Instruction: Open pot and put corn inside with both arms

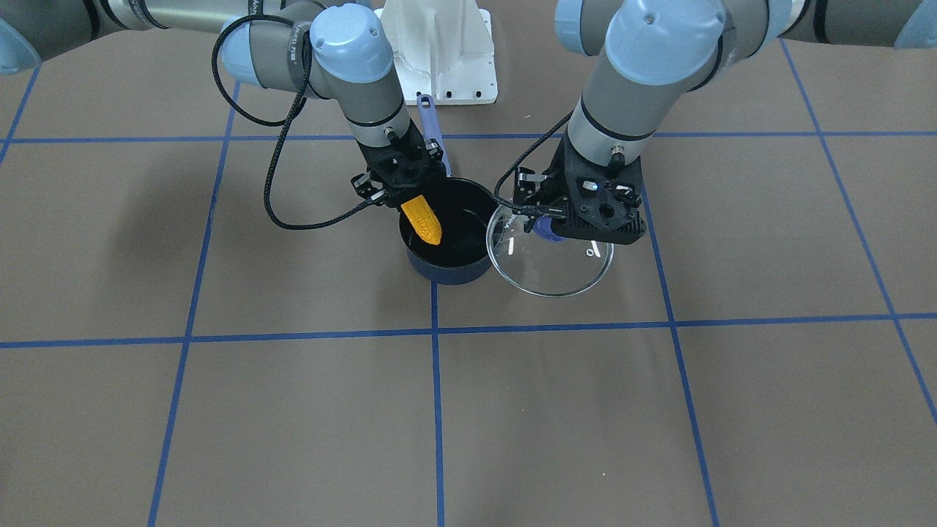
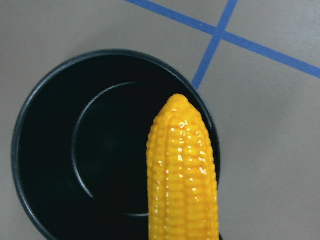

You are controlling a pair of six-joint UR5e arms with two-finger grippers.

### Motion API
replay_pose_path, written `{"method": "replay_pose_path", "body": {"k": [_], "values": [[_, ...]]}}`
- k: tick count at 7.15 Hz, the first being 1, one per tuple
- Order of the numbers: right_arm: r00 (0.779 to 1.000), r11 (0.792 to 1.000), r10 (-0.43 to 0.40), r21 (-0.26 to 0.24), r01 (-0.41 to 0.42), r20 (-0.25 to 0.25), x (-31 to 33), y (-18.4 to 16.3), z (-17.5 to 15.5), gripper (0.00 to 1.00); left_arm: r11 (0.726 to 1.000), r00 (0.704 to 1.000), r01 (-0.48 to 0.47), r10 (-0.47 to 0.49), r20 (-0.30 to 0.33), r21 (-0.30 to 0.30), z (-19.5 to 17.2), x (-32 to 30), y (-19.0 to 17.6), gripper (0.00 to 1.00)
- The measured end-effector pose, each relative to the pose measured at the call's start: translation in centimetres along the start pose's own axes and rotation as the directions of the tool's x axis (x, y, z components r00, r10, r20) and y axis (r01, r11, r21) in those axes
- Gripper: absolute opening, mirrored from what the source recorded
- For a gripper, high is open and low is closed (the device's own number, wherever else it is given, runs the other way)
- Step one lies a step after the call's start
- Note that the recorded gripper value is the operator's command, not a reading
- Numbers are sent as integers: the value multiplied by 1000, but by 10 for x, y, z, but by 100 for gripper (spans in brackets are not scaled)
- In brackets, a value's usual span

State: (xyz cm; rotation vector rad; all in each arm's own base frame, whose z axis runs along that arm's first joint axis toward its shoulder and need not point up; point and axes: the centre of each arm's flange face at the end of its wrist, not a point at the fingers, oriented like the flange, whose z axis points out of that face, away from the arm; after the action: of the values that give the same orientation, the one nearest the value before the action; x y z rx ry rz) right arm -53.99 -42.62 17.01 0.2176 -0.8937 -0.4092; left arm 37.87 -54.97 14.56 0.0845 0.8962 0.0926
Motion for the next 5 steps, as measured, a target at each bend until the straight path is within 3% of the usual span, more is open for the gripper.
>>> {"method": "replay_pose_path", "body": {"k": [1, 2, 3, 5], "values": [[1000, 1000, -2, 2, 2, 2, -6, -5, 0, 33, 1000, 1000, 0, 0, 0, 0, 0, 0, 0, 64], [1000, 1000, -2, 1, 2, 2, -9, -9, 1, 55, 1000, 1000, 0, 0, -1, 1, -1, 0, 0, 64], [1000, 1000, -2, 1, 2, 3, -11, -11, 1, 100, 1000, 1000, 0, 0, -1, 1, -1, 0, 0, 64], [1000, 1000, 4, 2, -4, 4, -12, -12, 0, 100, 1000, 1000, 0, 0, -1, 1, -1, 0, 0, 64]]}}
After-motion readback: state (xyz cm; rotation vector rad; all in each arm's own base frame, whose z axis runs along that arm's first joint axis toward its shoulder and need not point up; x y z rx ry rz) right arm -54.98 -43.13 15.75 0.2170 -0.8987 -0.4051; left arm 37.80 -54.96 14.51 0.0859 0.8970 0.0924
